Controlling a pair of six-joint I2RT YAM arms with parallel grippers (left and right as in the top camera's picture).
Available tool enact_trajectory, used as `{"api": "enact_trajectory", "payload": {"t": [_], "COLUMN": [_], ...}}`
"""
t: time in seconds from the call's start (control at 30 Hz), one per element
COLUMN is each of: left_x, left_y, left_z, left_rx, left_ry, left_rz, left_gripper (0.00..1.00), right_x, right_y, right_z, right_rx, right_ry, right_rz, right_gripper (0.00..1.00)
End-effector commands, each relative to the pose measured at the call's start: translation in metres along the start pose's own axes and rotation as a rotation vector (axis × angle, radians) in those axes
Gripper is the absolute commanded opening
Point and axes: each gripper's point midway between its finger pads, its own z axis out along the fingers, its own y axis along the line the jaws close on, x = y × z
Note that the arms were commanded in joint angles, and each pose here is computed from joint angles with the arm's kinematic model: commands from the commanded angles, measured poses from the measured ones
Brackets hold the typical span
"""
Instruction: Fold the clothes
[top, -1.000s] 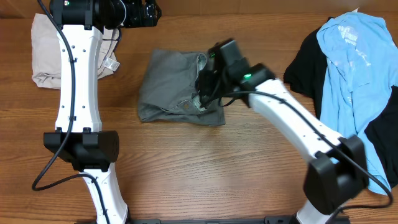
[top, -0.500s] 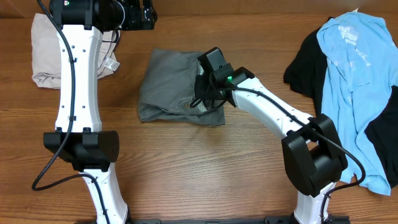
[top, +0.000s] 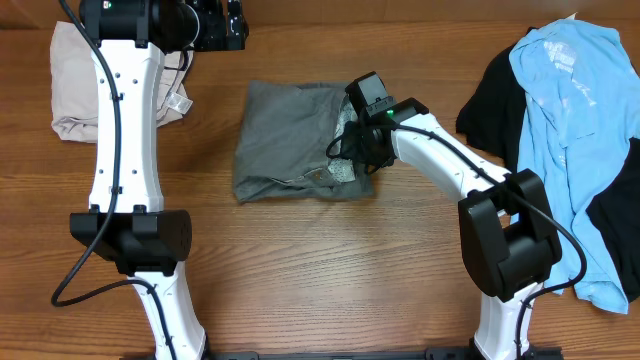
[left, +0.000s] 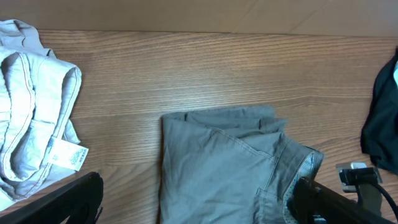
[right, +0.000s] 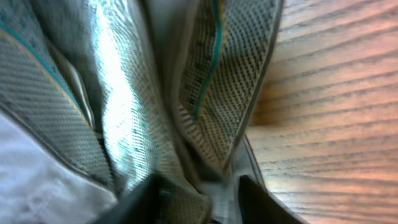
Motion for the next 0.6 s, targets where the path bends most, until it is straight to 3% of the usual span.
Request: {"api": "enact_trajectory", "payload": {"t": [0.0,0.23,0.57], "left_x": [-0.002,-0.002,-0.002], "left_y": [-0.001,0.001,0.002], "left_z": [-0.007,-0.007,-0.007], "left_rx": [-0.012,-0.024,-0.028], "left_ry": [-0.014,-0.016,-0.016], "left_rz": [0.033,0.032,0.032], "left_gripper": [1.0,1.0,1.0], "right_x": [-0.024,-0.049,-0.02], "right_y": [0.015,0.043,0.053], "right_z": [-0.033,-0.091,-0.039], "right_rx": [-0.063,-0.133,-0.093], "right_ry": [-0.06,-0.142,-0.038], "right_rz": [0.003,-0.059,-0.102], "right_gripper": [0.51,0.55,0.53]}}
